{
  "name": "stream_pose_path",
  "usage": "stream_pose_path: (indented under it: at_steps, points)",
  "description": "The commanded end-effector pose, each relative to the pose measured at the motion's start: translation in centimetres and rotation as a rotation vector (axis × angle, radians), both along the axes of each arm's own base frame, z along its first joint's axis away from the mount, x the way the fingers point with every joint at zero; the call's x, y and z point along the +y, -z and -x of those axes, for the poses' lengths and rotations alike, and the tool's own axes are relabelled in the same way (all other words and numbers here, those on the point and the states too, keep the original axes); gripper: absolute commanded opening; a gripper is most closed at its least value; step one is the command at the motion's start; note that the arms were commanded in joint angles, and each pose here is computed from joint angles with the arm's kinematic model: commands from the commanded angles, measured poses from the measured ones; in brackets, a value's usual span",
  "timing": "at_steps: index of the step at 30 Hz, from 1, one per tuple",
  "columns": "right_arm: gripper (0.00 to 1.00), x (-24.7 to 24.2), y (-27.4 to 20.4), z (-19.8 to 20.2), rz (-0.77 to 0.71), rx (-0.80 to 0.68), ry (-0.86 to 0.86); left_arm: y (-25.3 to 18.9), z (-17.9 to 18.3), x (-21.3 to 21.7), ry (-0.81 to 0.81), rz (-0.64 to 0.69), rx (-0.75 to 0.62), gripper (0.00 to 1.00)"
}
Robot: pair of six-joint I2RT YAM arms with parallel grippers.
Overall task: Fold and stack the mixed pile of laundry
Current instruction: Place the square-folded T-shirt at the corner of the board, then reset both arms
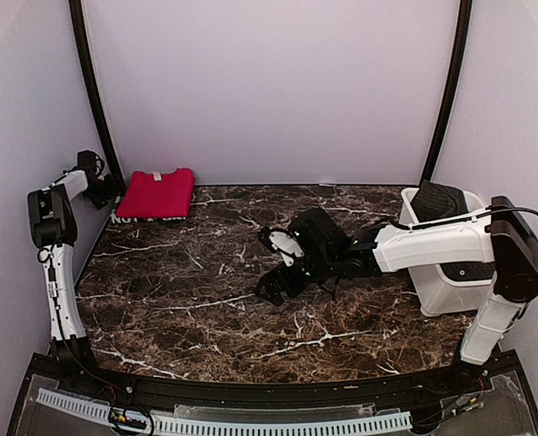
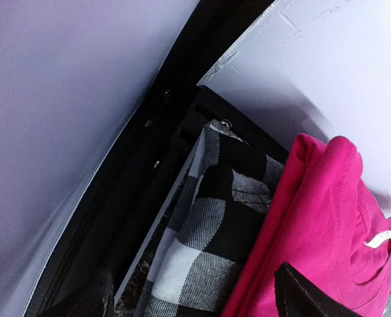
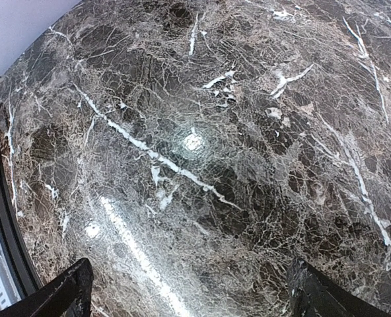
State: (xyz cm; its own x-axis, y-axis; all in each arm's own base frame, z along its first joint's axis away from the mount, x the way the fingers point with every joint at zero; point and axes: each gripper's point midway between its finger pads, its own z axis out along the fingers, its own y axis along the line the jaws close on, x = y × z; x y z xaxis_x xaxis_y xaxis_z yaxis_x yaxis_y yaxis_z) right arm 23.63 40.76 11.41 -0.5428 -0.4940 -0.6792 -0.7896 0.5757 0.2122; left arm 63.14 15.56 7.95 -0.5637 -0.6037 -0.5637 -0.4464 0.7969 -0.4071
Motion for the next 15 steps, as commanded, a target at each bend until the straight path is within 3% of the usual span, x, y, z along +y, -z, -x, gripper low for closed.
stream_pose_path:
  at_steps: [1, 9, 15]
  points:
    - [0.99, 0.5, -1.4, -0.4, -0.042, -0.008, 0.004, -4.9, -0.6, 0.2, 0.000, -0.004, -0.090, 0.83]
    - [0.98, 0.1, -2.4, -0.3, -0.053, -0.027, 0.010, -7.6, 0.5, -1.0, 0.046, -0.042, -0.138, 0.84]
    - [0.99, -1.2, -4.7, -1.4, -0.084, -0.065, 0.035, -10.4, 2.0, -3.2, 0.089, -0.158, -0.145, 0.86]
